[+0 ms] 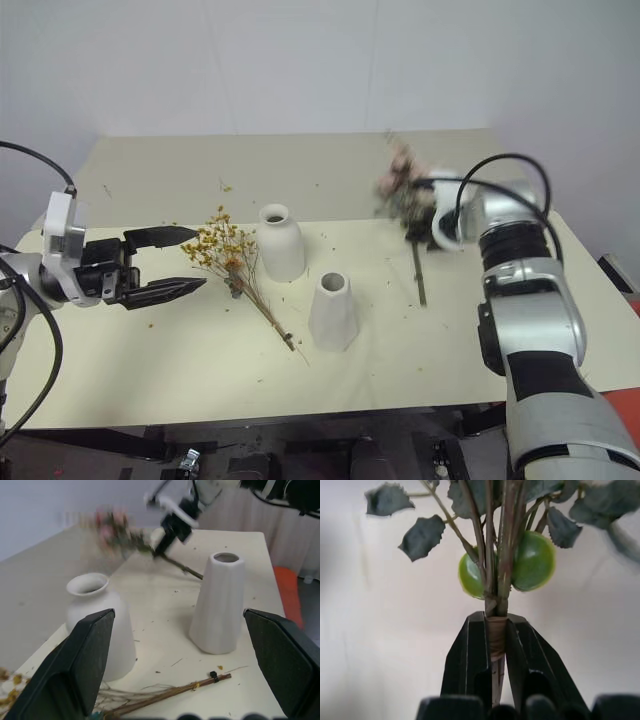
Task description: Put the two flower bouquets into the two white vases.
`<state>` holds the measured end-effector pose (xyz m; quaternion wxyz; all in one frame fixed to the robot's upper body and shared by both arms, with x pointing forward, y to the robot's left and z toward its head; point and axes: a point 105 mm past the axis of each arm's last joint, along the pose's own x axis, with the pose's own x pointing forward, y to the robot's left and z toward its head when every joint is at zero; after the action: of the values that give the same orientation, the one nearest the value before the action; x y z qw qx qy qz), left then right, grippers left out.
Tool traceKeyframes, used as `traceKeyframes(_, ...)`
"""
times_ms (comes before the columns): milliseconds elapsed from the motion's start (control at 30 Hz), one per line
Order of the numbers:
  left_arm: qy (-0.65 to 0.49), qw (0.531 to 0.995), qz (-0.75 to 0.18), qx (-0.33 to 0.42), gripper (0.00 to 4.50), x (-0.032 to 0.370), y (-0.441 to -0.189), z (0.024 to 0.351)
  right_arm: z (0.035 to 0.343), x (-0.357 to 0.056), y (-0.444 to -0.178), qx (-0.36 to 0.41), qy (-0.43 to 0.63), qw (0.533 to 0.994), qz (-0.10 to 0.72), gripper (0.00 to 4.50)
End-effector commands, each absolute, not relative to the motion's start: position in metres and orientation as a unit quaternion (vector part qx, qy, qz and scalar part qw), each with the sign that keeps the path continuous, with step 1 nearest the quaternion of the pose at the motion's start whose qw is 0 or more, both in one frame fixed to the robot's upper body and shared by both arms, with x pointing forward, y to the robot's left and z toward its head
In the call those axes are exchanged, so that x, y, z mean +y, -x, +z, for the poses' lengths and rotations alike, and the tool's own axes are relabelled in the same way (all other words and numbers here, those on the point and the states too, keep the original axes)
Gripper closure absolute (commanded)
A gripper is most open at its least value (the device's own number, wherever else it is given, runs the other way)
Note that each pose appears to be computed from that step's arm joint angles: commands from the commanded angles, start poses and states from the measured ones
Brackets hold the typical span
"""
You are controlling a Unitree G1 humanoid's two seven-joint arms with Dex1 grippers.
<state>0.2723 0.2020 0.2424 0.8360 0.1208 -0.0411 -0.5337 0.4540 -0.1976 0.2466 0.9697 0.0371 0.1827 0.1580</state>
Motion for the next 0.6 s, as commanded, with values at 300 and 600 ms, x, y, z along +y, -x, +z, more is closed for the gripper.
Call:
traceKeyframes(300,-0.125,0.904,-0.408,-0.014,0.00,0.225,-0.285,0.270,0.366,-0.102,-0.424,-0.147,-0.109,0.896,0.404,4.27)
traceKeyframes(600,-0.108,0.921,-0.374,-0.005,0.00,0.229,-0.284,0.267,0.371,-0.041,-0.388,-0.204,-0.068,0.834,0.507,4.27)
